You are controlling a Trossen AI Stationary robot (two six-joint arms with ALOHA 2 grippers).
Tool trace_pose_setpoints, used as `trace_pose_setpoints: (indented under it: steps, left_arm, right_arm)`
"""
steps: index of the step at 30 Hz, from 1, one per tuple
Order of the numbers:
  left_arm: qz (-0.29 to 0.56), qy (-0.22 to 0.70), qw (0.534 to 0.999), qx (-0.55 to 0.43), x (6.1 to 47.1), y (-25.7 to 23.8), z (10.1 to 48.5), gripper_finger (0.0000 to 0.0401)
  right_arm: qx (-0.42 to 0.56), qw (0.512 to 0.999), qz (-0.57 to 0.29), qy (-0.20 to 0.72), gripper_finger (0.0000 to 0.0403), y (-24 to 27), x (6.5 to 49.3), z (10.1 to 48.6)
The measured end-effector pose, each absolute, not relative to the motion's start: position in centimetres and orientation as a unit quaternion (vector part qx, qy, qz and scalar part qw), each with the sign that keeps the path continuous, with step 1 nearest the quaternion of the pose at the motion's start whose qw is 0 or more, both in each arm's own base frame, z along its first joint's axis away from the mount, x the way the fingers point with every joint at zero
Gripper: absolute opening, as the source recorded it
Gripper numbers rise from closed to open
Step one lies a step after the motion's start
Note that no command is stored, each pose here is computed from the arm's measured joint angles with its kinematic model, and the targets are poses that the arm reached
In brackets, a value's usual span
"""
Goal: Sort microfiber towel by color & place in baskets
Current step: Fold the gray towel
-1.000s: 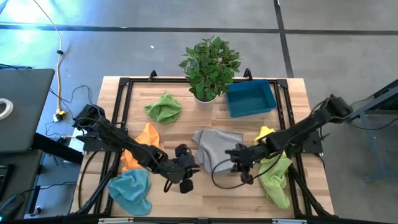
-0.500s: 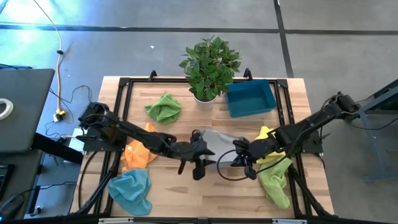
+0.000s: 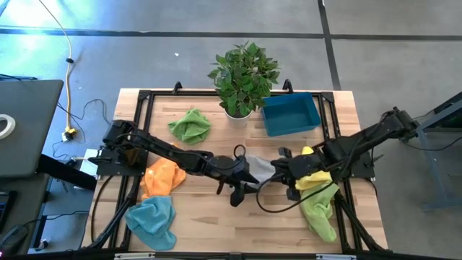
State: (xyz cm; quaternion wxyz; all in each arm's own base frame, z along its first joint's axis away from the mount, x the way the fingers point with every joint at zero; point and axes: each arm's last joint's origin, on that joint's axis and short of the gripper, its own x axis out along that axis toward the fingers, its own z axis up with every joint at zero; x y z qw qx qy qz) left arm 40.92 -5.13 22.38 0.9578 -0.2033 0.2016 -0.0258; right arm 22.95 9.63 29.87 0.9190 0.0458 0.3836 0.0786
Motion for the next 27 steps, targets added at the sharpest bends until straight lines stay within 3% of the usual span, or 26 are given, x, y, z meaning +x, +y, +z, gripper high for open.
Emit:
trace_pose_setpoints:
  steps: [8,12,19,27]
  left_arm:
    - [0.012,0.183,0.969,-0.164,41.0,-4.8,22.6,0.0166]
    - [-0.011,0.174,0.97,-0.168,41.1,-4.6,22.8,0.0166]
    - [-0.095,0.214,0.956,-0.178,40.8,-5.5,22.4,0.0165]
    - [-0.073,0.283,0.942,-0.167,40.0,-6.3,21.2,0.0165]
  right_arm:
    - [0.002,0.919,0.101,0.381,0.0,9.6,22.9,30.3]
    - [-0.006,0.92,0.097,0.379,0.0,9.5,22.9,30.3]
    - [-0.023,0.924,0.08,0.374,0.0,9.4,23.0,30.3]
    - [-0.027,0.927,0.066,0.368,0.0,9.3,23.0,30.3]
